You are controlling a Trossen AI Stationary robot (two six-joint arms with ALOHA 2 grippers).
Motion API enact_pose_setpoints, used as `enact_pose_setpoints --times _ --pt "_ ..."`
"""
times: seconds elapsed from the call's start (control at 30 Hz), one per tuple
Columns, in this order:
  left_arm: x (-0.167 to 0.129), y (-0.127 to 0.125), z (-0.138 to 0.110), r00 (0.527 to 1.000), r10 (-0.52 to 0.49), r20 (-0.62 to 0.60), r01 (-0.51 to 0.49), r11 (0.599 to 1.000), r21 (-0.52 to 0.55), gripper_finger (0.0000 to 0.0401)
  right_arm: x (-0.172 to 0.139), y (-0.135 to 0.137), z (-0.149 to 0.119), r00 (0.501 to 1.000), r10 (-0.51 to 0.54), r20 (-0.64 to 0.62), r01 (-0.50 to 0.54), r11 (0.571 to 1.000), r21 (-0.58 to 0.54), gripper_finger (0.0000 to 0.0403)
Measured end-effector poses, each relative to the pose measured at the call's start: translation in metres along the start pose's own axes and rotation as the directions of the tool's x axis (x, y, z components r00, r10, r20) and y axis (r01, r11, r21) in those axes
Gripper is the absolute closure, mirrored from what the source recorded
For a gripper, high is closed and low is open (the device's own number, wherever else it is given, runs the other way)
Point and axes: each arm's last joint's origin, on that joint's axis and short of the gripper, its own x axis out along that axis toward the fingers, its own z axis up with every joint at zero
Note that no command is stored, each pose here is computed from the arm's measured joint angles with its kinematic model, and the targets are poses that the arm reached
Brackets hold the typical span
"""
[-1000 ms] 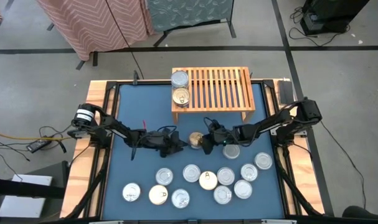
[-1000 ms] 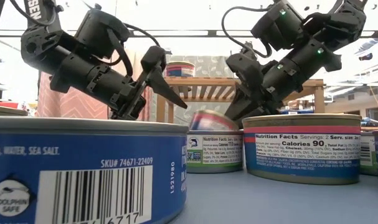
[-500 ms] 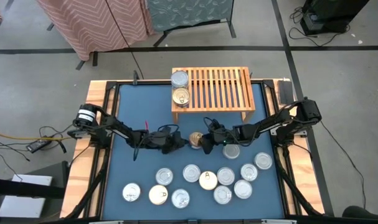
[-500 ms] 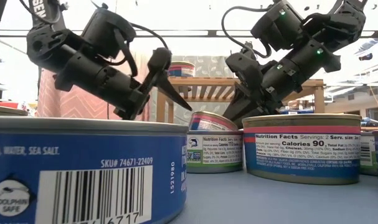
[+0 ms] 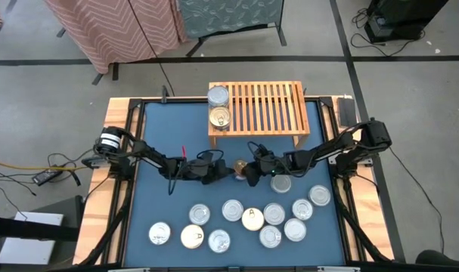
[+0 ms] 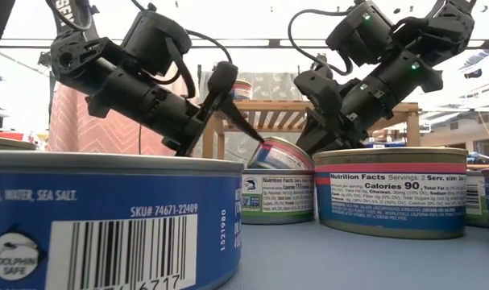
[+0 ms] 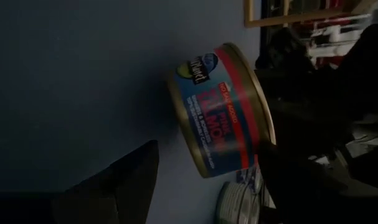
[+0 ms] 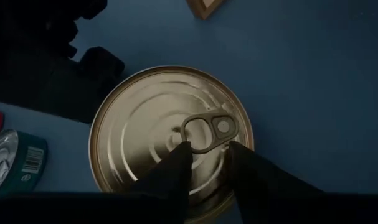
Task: Stack canned seafood by type on shelf
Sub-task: Stack the blue tuna can on top of the blue tuna can on the shelf
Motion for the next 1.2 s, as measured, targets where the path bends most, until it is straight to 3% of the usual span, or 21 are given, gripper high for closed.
enact_pose_setpoints --times 0.23,0.37,0.47,0.77,1.2 --pt "0.003 -0.007 0.001 0.99 -0.076 0.117 0.074 0.997 0.019 0.0124 0.0 0.0 0.0 1.0 0.004 -0.01 -0.004 1.0 -0.019 0.0286" --pt "0.003 -0.013 0.002 0.979 -0.135 0.152 0.129 0.99 0.047 0.0124 0.003 -0.002 -0.009 0.994 0.025 -0.109 -0.031 0.998 -0.06 0.0288" --pt "0.003 -0.012 0.001 0.983 -0.122 0.134 0.116 0.992 0.052 0.0124 0.001 0.003 -0.002 0.995 0.063 -0.075 -0.067 0.996 -0.058 0.0288" --pt "0.003 -0.011 -0.002 0.993 -0.109 0.037 0.106 0.991 0.078 0.0124 0.001 0.0 -0.004 0.997 0.038 -0.068 -0.043 0.997 -0.068 0.0288" --pt "0.005 -0.017 0.007 0.983 -0.166 -0.075 0.174 0.977 0.122 0.0124 0.0 0.008 -0.001 0.986 0.147 -0.076 -0.152 0.987 -0.06 0.0288"
